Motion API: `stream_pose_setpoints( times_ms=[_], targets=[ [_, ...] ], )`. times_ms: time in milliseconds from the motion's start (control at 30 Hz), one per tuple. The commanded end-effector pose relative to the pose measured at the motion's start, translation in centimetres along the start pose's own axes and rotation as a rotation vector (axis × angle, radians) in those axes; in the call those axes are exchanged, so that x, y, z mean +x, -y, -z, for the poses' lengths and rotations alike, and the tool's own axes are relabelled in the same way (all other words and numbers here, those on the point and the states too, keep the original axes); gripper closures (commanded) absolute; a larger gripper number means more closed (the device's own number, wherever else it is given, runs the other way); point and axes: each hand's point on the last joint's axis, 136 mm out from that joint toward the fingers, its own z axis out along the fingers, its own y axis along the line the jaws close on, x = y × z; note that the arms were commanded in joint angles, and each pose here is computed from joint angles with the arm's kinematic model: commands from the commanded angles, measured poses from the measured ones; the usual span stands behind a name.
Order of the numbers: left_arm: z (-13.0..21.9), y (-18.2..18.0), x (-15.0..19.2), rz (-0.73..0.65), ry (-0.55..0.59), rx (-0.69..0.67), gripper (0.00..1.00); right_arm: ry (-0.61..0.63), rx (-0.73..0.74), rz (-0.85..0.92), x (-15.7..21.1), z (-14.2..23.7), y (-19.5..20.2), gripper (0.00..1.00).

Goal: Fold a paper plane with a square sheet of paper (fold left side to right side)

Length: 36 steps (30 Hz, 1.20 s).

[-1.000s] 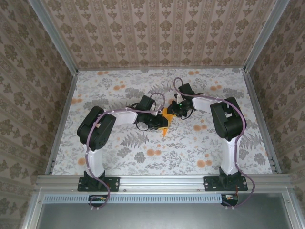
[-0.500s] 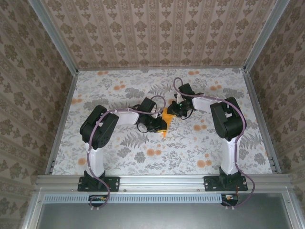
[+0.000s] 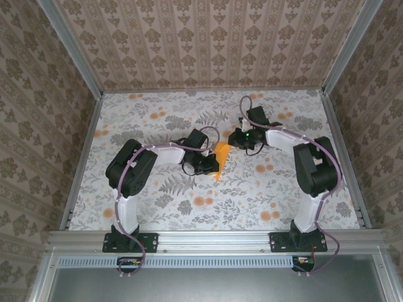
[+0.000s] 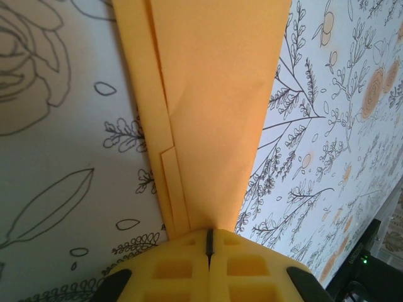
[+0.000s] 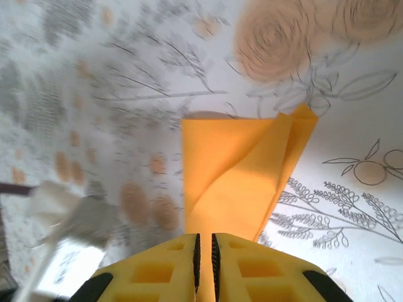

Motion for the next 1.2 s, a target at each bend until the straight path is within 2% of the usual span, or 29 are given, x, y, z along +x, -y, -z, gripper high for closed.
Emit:
stream_pose_setpoints(
  times_ms=[0, 233, 633, 933, 1167],
  targets=[
    [-1.3, -4.4, 2.6, 0.069, -0.057, -0.16, 0.95, 0.013, -0.076, 0.044, 1.2, 1.7, -1.6, 0.84],
    [-1.0, -4.2, 2.5, 0.061, -0.05, -0.163, 0.95, -0.073, -0.14, 0.04, 4.5, -1.2, -1.8, 0.85],
    [-1.0, -4.3, 2.6, 0.059, -0.055, -0.169, 0.95, -0.117, -0.03, 0.021, 3.8, -5.5, 1.2, 0.86],
    [-1.0, -4.5, 2.8, 0.062, -0.061, -0.174, 0.96, -0.137, 0.091, 0.046, 3.7, -6.1, 3.6, 0.86],
    [-1.0, -4.6, 2.9, 0.061, -0.064, -0.177, 0.96, -0.118, 0.102, 0.044, 2.4, -6.2, 4.3, 0.86]
  ],
)
